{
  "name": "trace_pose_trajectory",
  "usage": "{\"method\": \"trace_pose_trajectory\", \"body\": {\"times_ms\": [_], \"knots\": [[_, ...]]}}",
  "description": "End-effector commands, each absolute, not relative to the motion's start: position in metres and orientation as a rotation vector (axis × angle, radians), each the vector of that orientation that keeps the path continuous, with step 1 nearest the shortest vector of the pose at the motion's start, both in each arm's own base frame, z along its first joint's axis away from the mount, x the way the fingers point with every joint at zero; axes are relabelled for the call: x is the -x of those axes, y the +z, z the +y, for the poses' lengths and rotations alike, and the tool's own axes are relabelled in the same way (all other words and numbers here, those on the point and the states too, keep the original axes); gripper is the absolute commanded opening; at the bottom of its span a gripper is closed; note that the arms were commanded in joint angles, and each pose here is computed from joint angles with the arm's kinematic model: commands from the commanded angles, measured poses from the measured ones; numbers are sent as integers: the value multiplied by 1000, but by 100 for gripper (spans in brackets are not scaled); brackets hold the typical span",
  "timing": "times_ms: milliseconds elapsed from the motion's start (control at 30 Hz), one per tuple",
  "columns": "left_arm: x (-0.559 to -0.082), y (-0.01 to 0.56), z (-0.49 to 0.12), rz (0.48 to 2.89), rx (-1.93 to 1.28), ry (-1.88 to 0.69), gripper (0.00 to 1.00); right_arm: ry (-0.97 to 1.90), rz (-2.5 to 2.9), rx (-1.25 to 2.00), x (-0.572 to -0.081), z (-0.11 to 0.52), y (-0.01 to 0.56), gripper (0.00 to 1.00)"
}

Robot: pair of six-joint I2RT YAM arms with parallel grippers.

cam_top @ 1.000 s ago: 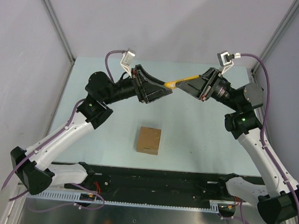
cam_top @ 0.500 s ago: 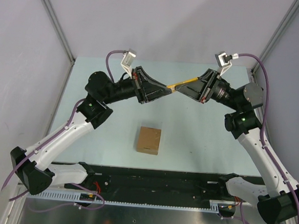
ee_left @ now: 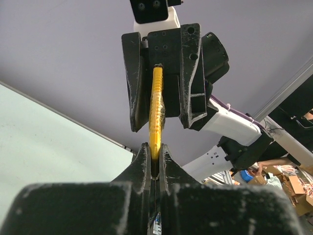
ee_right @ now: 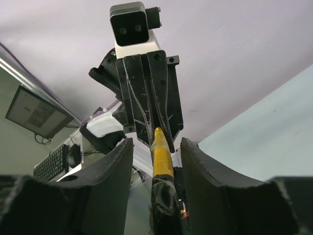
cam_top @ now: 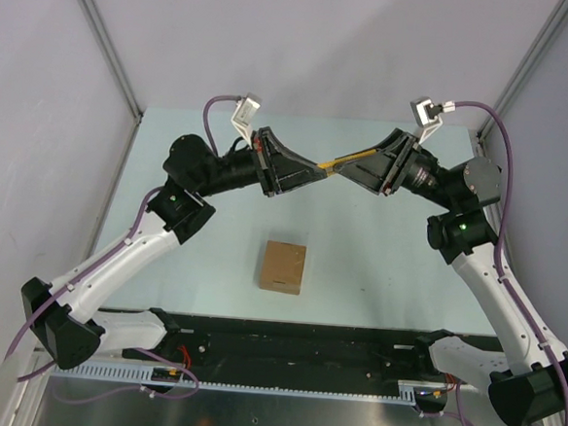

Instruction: Unpack the express box

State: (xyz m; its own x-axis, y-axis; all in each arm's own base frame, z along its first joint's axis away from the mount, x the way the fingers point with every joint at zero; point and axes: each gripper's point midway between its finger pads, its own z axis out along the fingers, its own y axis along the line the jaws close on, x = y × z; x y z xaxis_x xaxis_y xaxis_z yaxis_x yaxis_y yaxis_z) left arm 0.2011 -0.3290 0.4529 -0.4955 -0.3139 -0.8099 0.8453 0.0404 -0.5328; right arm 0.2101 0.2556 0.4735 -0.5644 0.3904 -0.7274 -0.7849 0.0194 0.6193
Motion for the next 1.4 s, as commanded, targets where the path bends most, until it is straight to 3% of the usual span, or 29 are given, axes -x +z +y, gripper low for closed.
{"method": "trace_pose_trajectory", "body": {"times_ms": [0,300,400,433,567,667,833,933,967,1133,1233,1367], "knots": [[-195,467,-328,1348,-626,-1620,0,1686,1327,481,-198,253,498,45],[-196,464,-329,1360,-625,-1625,0,1701,1330,493,-197,257,496,25],[-197,461,-329,1366,-624,-1619,0,1697,1335,489,-199,258,495,10],[-196,463,-328,1359,-623,-1618,3,1695,1348,479,-202,258,493,0],[-201,460,-323,1354,-608,-1584,86,1652,1392,430,-213,257,484,0],[-212,452,-307,1373,-555,-1530,100,1568,1425,368,-225,251,476,0],[-253,398,-259,1520,-327,-1366,100,1288,1607,220,-256,229,428,0],[-277,335,-219,1703,-102,-1148,98,1049,1768,116,-272,214,382,0],[-273,293,-209,1850,-41,-1076,94,954,1814,80,-277,213,365,0],[-247,189,-172,2140,167,-866,68,618,2074,56,-269,212,273,0],[-236,143,-156,2296,295,-748,53,500,2198,50,-260,214,231,0],[-229,103,-149,2452,343,-638,43,358,2317,74,-252,213,190,0]]}}
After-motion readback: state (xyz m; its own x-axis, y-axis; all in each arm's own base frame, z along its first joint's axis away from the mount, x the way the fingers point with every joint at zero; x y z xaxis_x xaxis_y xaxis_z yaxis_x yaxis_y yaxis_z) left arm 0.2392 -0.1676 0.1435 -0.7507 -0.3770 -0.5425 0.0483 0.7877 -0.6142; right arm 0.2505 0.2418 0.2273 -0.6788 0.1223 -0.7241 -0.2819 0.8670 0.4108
